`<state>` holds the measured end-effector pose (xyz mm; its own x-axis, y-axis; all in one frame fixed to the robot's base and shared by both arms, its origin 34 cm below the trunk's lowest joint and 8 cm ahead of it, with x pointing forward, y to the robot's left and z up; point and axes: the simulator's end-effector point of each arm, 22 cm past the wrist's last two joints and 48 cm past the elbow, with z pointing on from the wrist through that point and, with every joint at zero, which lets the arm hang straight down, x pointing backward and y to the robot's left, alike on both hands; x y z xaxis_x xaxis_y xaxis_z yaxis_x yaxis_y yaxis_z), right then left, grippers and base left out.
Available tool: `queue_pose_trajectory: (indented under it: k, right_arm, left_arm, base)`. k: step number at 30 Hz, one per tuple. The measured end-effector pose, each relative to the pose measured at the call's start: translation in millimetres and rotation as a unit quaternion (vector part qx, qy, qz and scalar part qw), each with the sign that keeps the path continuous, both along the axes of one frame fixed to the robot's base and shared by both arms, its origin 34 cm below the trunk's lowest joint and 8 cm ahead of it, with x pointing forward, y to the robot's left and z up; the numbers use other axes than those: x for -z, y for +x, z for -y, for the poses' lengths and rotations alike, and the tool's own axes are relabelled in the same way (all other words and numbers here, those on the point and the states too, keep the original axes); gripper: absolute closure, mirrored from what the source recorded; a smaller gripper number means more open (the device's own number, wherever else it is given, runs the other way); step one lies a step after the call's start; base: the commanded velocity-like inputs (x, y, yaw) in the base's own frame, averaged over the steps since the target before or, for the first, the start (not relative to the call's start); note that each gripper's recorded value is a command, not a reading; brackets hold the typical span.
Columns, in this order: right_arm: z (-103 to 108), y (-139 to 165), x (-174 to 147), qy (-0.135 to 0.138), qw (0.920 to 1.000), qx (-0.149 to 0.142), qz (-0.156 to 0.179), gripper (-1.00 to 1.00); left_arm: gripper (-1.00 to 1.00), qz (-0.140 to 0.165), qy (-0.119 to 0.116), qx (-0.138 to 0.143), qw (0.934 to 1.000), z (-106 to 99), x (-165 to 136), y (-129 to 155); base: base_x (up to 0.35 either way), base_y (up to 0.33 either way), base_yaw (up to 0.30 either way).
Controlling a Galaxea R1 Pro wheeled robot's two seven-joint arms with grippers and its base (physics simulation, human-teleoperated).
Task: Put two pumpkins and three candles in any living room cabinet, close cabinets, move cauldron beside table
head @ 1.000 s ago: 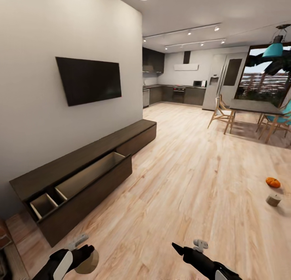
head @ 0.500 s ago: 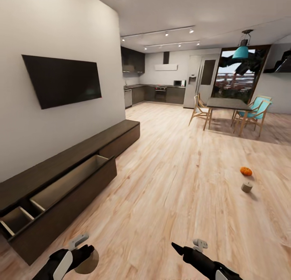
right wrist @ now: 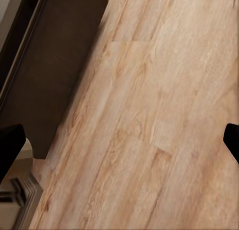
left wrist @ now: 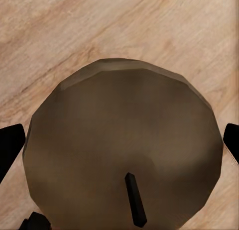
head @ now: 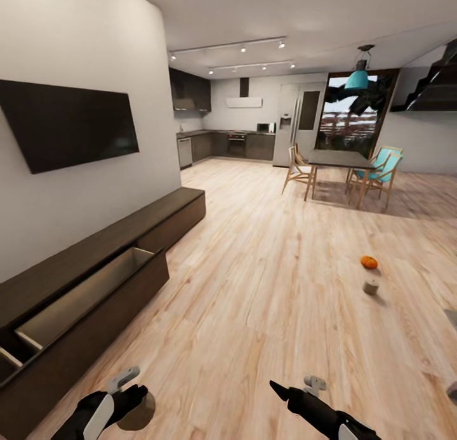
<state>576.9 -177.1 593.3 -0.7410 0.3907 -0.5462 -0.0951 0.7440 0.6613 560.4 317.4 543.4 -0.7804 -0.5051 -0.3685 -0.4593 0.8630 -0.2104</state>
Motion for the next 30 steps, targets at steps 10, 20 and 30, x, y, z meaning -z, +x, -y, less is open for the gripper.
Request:
queue_pose_trajectory:
  k: [10,20,30]
  right_arm:
    - [0.0,-1.0,2.7,-0.001,1.0,0.001,-0.003,-1.0]
    - [0.0,-2.0,4.7,-0.001,1.0,0.001,-0.005,-1.0]
    - [0.0,-2.8,6.4,-0.001,1.0,0.001,-0.007,-1.0]
  left_arm:
    - [1.0,-0.003,0.0,0.0,1.0,0.1,2.2,-1.3]
    - [1.0,-0.005,0.0,0.001,1.0,0.1,4.1,-2.5]
    - [1.0,-0.007,0.001,0.0,1.0,-0.5,5.7,-3.6]
  base:
    - [0.335,-0.044,-0.155]
    - [0.336,-0.127,-0.263]
    - [0.334,-0.147,-0.267]
